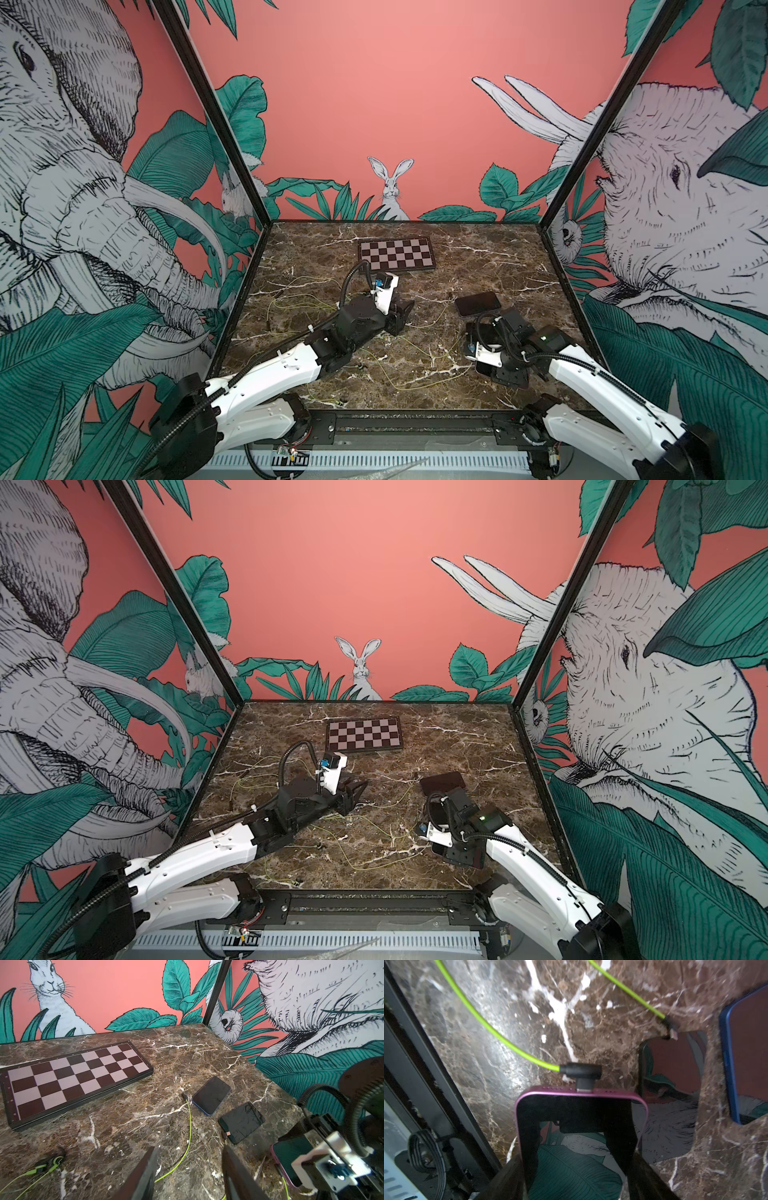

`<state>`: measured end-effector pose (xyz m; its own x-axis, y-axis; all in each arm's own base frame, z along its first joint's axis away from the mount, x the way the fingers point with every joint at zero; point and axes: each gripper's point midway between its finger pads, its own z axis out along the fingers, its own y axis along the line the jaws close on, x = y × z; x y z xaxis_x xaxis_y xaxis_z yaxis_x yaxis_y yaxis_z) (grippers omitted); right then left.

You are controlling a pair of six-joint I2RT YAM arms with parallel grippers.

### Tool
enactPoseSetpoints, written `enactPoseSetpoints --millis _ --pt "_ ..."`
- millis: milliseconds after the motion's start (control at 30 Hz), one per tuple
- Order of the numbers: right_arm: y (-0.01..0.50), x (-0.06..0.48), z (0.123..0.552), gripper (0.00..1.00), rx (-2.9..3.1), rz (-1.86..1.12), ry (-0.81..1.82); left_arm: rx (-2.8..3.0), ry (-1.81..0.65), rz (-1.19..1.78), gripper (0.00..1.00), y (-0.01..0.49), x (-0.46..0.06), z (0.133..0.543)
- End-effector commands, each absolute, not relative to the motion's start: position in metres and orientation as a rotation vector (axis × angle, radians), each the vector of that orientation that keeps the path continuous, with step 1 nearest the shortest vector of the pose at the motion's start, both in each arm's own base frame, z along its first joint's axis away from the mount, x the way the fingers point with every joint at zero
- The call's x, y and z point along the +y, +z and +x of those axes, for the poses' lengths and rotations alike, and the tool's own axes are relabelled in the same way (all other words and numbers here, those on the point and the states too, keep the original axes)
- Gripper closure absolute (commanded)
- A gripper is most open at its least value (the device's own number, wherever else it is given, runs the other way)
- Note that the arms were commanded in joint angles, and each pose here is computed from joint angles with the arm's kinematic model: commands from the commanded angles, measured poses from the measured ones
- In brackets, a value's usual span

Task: Plug wired earphones into phones
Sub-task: Place the phone at the center of the board.

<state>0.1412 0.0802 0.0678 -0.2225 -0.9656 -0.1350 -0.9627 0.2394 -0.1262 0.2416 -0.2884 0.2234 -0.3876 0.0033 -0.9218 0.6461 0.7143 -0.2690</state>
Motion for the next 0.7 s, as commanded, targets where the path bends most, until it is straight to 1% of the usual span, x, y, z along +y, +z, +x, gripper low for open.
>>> enactPoseSetpoints --millis 0,267,533,600,667 --pt "0.062 0.073 0.14 0.41 2.346 -1.857 -0.012 1.889 -0.711 0.536 0.49 0.213 -0.278 0.238" --pt "0.04 0.066 0.137 0.41 2.412 -1.91 0.021 1.899 -0.713 0.567 0.49 0.209 -0.277 0.234" --pt "0.027 0.062 0.156 0.39 2.425 -1.898 -0.046 1.896 -0.774 0.58 0.49 0.21 -0.282 0.228" --pt "0.025 0.062 0.158 0.39 2.442 -1.911 -0.04 1.894 -0.791 0.577 0.5 0.208 -0.283 0.227" --pt "0.024 0.062 0.158 0.36 2.457 -1.933 -0.027 1.899 -0.803 0.594 0.5 0.207 -0.286 0.225"
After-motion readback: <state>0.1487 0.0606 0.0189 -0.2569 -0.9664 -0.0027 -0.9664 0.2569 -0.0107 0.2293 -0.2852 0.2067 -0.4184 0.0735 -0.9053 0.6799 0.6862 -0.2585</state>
